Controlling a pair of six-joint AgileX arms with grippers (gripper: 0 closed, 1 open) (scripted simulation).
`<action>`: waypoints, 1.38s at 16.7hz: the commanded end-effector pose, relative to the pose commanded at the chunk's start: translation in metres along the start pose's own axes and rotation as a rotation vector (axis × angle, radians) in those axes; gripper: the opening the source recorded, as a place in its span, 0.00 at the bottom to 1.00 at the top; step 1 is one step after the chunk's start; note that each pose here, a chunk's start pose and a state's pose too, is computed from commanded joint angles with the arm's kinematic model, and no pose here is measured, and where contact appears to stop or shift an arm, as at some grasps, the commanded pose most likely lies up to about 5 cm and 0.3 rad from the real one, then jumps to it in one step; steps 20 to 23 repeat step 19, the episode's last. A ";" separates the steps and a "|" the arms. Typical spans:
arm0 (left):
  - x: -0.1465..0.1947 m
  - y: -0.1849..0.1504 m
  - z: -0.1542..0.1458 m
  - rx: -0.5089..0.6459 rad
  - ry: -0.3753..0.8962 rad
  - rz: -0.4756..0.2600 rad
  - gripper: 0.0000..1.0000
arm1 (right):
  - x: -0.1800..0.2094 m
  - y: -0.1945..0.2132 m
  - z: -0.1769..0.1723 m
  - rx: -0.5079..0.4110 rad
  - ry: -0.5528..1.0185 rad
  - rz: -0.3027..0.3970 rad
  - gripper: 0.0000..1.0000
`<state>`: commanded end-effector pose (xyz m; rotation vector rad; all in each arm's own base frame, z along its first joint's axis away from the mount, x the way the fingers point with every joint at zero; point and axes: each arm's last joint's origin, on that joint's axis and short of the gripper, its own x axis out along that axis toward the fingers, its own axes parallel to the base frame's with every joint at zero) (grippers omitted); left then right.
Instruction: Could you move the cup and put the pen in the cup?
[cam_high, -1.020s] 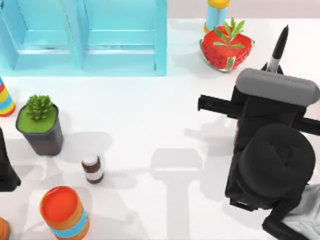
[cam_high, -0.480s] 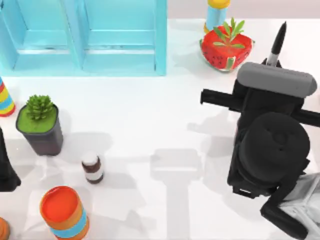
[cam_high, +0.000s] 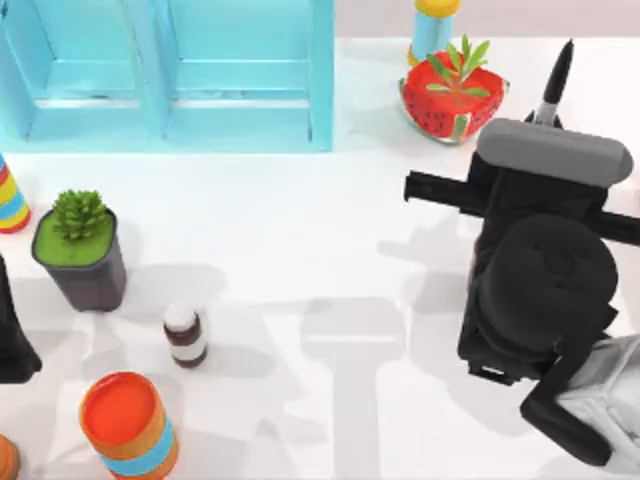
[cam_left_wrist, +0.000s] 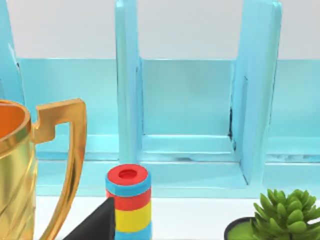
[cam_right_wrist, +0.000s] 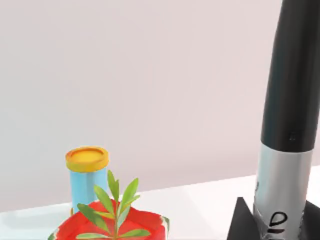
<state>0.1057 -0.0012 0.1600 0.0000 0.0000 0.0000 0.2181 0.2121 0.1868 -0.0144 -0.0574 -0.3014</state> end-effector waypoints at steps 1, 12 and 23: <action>0.000 0.000 0.000 0.000 0.000 0.000 1.00 | 0.000 0.000 0.000 0.000 0.000 0.000 0.08; 0.000 0.000 0.000 0.000 0.000 0.000 1.00 | 0.000 0.000 0.000 0.000 0.000 0.000 0.90; 0.000 0.000 0.000 0.000 0.000 0.000 1.00 | 0.000 0.000 0.000 0.000 0.000 0.000 1.00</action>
